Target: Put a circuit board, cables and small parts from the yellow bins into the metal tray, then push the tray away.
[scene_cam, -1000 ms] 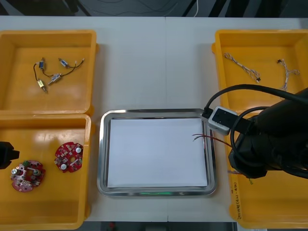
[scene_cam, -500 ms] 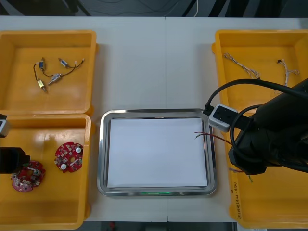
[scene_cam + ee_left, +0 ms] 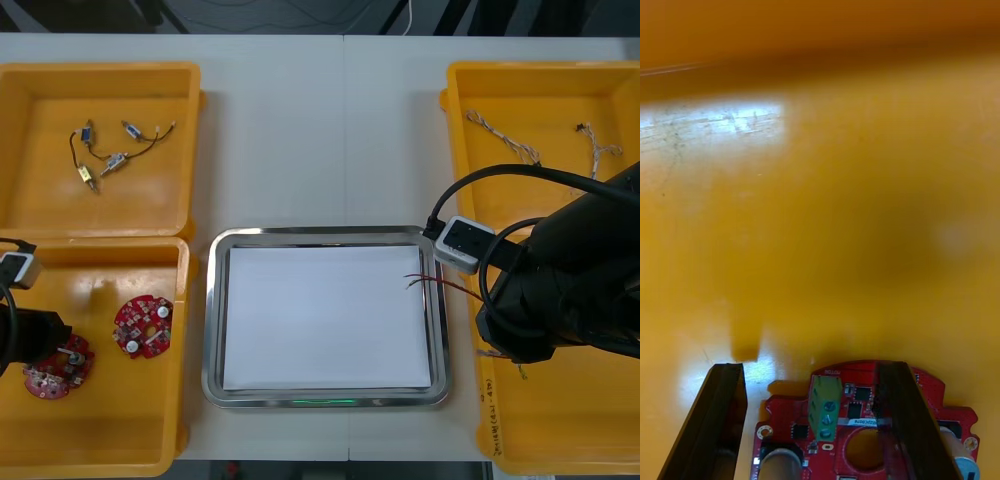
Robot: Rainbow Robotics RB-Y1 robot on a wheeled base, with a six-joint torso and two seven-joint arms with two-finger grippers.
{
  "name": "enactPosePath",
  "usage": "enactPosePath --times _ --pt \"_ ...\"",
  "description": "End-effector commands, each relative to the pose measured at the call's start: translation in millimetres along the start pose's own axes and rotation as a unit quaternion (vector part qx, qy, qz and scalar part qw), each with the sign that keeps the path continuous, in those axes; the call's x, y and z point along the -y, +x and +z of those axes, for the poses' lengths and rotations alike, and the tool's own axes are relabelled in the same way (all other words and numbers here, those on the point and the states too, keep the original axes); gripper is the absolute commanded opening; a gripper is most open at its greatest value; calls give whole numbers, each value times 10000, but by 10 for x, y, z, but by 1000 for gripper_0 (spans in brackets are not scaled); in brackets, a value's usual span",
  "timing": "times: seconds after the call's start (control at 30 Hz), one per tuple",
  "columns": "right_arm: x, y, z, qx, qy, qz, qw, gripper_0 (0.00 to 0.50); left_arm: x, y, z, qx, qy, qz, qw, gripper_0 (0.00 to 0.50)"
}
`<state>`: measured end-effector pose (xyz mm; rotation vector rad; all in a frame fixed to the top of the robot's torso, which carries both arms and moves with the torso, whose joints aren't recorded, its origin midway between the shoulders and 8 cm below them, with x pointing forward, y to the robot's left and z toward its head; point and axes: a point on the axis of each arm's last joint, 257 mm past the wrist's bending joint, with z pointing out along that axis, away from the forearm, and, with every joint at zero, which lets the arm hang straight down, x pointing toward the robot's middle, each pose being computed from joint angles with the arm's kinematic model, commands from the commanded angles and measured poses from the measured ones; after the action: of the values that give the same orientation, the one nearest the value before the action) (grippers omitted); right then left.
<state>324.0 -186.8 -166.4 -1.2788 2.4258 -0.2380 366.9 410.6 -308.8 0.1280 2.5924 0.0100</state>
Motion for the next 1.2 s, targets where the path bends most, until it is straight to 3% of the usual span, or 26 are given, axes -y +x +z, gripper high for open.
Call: enactPosePath --times 0.03,0.83,1.2 --pt "32 -105 -59 120 109 -121 9998 0 -39 -122 -34 80 -82 606 9981 500" --pt "50 -99 -59 108 145 -97 9998 0 -126 19 -20 69 -158 634 9978 500" --pt "45 -76 -53 67 138 -92 9998 0 -155 202 -8 -85 -166 591 9981 500"
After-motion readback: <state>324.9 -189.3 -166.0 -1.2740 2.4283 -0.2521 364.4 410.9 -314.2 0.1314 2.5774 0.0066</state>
